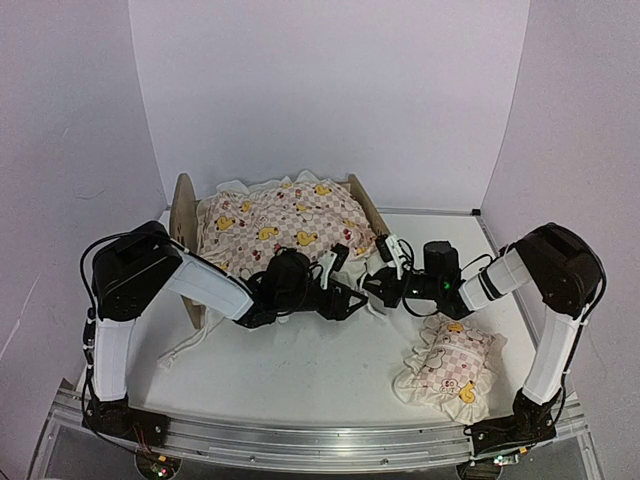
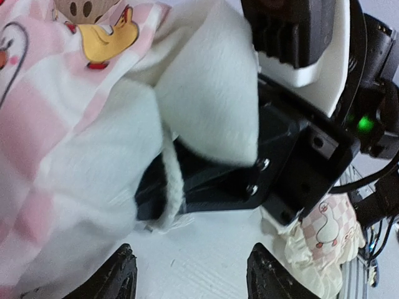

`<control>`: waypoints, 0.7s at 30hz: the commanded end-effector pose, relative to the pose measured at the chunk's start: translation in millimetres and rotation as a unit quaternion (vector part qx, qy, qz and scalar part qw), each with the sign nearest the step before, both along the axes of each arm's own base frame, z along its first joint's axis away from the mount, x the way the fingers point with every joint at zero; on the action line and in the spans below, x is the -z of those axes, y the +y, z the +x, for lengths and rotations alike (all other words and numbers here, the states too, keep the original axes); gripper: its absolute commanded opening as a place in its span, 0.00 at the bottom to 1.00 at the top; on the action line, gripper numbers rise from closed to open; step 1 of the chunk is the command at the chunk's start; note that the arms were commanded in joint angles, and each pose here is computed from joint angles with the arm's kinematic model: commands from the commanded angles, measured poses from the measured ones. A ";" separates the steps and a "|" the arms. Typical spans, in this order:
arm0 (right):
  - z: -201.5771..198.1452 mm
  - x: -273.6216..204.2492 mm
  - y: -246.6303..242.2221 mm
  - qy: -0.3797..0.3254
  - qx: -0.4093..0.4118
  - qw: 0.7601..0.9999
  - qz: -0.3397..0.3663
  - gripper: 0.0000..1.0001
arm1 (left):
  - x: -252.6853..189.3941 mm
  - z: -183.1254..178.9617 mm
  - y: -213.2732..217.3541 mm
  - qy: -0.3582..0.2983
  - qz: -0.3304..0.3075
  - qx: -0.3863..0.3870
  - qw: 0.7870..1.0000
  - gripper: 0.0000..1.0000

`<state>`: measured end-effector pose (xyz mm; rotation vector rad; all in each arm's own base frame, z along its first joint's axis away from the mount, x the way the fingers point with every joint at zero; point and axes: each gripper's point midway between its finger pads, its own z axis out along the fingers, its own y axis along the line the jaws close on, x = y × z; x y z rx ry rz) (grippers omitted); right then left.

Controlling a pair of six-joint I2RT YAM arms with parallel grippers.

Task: Set up the pet bed

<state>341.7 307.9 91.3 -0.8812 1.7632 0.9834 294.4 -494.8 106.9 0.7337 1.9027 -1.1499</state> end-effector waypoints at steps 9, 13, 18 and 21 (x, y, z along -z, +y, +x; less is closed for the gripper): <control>5.1 -31.9 9.1 -0.043 -0.045 0.997 0.038 0.00 | -54.5 15.9 37.5 -0.238 0.036 0.035 0.970 0.36; 2.0 -34.2 7.1 -0.039 -0.052 0.997 0.043 0.00 | -52.0 23.5 32.2 -0.267 0.050 0.037 0.962 0.15; -6.5 -37.6 3.8 -0.034 -0.070 0.996 0.049 0.00 | -42.2 25.8 14.0 -0.273 0.058 0.037 0.959 0.17; -7.4 -34.0 1.3 -0.029 -0.071 0.996 0.047 0.00 | -40.4 27.6 5.6 -0.275 0.059 0.029 0.959 0.17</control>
